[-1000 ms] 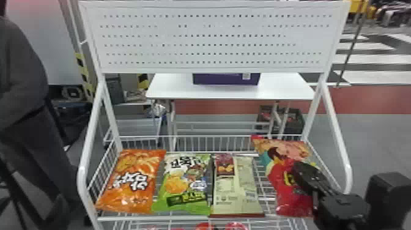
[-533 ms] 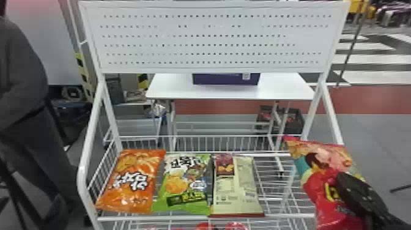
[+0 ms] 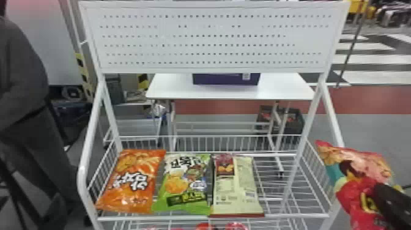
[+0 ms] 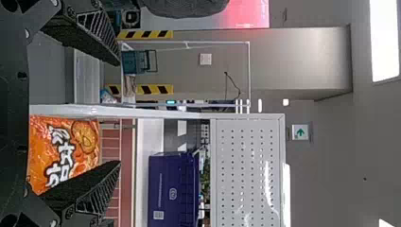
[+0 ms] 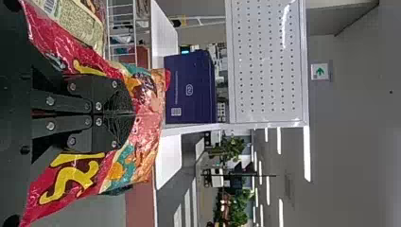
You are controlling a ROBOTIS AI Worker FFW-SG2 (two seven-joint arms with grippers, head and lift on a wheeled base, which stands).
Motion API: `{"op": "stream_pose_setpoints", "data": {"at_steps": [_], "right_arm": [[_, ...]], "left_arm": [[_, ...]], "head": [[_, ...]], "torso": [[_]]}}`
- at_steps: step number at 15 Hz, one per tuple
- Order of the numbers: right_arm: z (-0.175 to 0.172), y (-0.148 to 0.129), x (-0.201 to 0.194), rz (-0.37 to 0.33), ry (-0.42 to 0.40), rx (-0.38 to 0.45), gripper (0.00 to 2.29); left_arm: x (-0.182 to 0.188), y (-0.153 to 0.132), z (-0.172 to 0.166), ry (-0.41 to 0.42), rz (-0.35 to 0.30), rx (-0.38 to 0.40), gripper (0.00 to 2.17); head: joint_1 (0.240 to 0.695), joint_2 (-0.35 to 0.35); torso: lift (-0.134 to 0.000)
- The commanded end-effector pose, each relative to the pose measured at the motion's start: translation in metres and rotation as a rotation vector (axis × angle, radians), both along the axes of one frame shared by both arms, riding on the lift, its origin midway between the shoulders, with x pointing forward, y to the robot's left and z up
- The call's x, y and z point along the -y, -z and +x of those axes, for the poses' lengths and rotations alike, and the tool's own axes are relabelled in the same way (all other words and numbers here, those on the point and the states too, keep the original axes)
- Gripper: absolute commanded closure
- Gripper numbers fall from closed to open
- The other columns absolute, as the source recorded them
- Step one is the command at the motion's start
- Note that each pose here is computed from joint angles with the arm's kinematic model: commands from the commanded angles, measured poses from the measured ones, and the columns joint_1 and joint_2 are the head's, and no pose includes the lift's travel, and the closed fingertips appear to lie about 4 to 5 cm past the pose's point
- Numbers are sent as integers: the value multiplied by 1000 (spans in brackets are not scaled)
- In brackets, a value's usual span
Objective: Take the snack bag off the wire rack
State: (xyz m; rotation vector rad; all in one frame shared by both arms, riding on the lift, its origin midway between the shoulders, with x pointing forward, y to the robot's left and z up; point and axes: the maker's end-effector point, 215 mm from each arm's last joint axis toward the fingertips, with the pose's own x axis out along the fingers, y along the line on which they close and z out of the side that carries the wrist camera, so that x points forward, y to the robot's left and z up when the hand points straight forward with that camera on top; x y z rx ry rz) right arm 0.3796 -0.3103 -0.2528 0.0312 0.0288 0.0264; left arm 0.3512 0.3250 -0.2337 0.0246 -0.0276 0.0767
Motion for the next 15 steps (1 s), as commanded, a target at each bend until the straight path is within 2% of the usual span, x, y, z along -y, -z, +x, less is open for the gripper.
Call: {"op": "stream_pose_setpoints", "data": {"at_steps": [1, 15], "right_arm": [[-3, -3, 0, 1, 1, 7, 2226], [-6, -10, -6, 15, -8, 26, 2223]], "left_arm": [[0, 1, 0, -1, -2, -2, 151], [-1, -1, 0, 1, 1, 3, 151]], "head": [[499, 0], [499, 0]], "torso": [[0], [0]]}}
